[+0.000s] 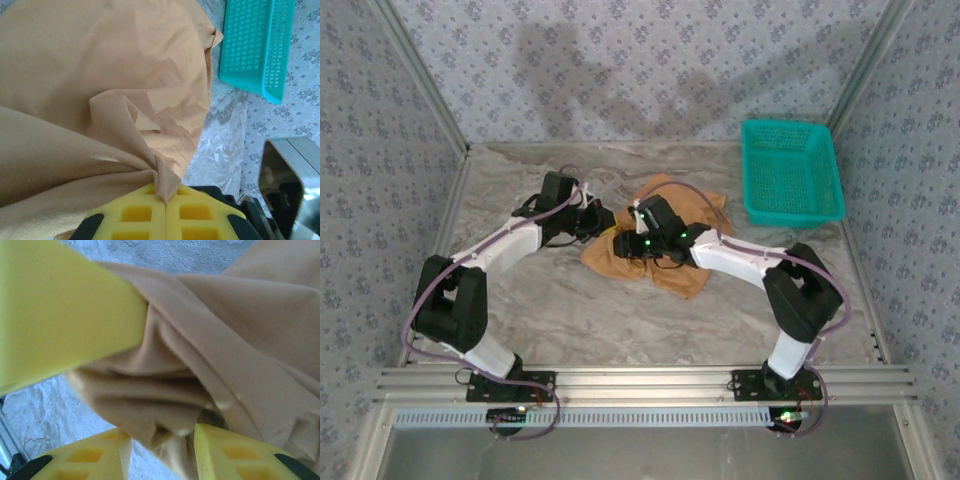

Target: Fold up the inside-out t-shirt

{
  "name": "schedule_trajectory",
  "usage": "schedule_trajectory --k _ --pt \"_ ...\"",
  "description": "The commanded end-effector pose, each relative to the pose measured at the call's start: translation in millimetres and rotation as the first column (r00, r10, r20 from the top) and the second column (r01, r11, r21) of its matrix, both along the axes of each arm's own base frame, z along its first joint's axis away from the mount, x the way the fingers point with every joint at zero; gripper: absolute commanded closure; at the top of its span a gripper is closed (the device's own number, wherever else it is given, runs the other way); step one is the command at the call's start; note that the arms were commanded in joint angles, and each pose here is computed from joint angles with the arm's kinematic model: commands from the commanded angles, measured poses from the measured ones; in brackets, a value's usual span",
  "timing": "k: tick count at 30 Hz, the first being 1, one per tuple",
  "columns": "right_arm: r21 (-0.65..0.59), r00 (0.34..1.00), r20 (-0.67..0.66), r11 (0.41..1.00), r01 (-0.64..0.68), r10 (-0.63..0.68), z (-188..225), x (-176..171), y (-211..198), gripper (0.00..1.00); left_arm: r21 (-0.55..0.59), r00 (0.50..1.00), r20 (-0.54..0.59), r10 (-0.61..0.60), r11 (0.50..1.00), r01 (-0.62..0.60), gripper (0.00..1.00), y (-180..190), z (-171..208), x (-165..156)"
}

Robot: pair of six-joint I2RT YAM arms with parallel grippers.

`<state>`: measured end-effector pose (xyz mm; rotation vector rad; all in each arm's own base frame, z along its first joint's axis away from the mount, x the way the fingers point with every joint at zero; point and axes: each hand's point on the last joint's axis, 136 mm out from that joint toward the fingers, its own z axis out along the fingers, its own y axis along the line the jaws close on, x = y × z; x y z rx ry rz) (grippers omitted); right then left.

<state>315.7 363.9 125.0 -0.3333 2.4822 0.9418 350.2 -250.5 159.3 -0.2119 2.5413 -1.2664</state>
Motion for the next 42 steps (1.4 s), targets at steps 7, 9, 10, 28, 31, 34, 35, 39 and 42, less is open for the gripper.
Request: schedule_trajectory --k 7,9,10,28,31,34,35,39,42 --pt "0.011 0.998 0.052 1.0 -0.026 0.026 28.6 14.0 13.4 1.0 0.008 1.0 0.004 -0.006 1.0 0.006 1.0 5.0 -2.6 5.9" --pt "-0.033 0.999 0.028 0.999 -0.021 0.022 36.2 2.2 1.7 1.0 0.072 1.0 0.007 0.019 0.997 -0.02 1.0 16.8 -10.2 14.1" --pt "-0.053 1.0 0.009 0.998 -0.022 0.022 40.1 -4.8 -4.5 1.0 0.118 0.999 0.008 0.036 0.992 -0.037 1.0 23.6 -15.5 19.4" --pt "0.026 0.971 -0.116 0.978 -0.206 0.208 49.1 -81.2 8.9 0.63 0.135 0.999 -0.032 0.029 0.991 -0.025 1.0 5.5 -45.3 24.7" --pt "-0.027 0.984 -0.109 0.989 -0.146 0.142 35.6 -66.9 -0.9 0.66 0.145 0.999 -0.028 0.028 0.989 -0.023 1.0 8.1 -43.2 20.5" --pt "-0.113 0.994 -0.099 0.991 -0.065 0.054 16.6 -47.7 -17.4 0.8 0.151 0.999 -0.026 0.028 0.988 -0.024 1.0 10.8 -41.9 16.5" --pt "-0.127 0.994 -0.099 0.991 -0.051 0.038 11.3 -43.0 -20.4 0.84 0.156 0.999 -0.026 0.027 0.987 -0.023 1.0 12.0 -41.8 14.9" --pt "-0.153 0.996 -0.09 0.988 0.0 -0.014 -4.7 -20.2 -27.8 0.83 0.185 0.999 -0.018 0.036 0.982 -0.032 1.0 20.2 -42.0 6.9" --pt "-0.16 0.996 -0.084 0.987 -0.001 -0.012 -14.0 -8.0 -24.1 0.71 0.182 0.999 -0.017 0.036 0.983 -0.032 1.0 21.0 -41.6 3.8"
